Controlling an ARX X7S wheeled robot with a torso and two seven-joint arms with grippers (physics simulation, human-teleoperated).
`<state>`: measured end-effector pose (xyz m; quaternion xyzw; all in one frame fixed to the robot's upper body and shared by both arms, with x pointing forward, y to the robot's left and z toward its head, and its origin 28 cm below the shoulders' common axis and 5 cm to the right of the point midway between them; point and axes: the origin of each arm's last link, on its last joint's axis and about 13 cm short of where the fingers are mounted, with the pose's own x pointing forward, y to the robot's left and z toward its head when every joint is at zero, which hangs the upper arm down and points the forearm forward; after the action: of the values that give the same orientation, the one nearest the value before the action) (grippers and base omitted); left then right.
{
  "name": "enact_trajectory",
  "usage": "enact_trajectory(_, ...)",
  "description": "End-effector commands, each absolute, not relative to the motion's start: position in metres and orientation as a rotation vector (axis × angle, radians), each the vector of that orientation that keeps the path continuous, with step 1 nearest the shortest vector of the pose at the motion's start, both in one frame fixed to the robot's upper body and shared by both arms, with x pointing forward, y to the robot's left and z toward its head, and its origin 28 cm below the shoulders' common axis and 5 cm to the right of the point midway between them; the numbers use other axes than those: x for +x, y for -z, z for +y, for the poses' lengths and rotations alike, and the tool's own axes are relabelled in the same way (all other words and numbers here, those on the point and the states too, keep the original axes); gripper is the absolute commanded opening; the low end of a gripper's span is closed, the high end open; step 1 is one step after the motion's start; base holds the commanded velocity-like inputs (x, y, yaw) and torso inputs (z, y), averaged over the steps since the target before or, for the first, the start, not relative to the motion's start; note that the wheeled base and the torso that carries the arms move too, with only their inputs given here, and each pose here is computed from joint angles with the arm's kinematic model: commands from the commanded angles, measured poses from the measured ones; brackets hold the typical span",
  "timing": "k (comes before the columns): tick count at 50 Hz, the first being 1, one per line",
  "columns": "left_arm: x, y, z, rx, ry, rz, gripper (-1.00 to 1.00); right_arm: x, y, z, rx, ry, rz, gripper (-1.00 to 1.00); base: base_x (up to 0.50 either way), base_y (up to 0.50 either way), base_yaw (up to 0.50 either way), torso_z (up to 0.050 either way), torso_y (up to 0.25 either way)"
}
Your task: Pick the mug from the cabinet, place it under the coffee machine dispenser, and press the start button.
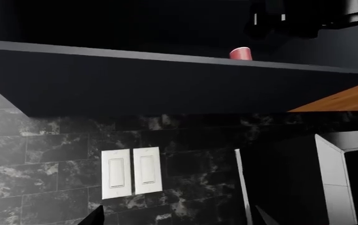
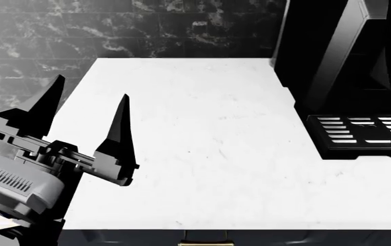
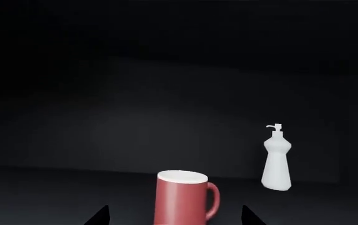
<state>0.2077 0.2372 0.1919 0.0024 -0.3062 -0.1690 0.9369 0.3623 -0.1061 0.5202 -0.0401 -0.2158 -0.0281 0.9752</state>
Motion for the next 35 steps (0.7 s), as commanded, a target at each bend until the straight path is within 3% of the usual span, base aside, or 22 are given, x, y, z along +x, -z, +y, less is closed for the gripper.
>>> enact_trajectory(1,0.2071,-0.1914,0.2379,0.004,0.341,-0.625,1.0,0.3734,-0.5051,-0.1032,-0.084,0.062,-0.427,1.0,0.21,0.0,0.0,0.0,0.0)
enact_trajectory(35,0.2048,-0.1921,0.238,0.005,0.34,-0.632,1.0,0.3766,-0.4997,-0.1039,-0.12,0.088,-0.413,1.0,0.21,-0.02,0.0,0.0,0.0)
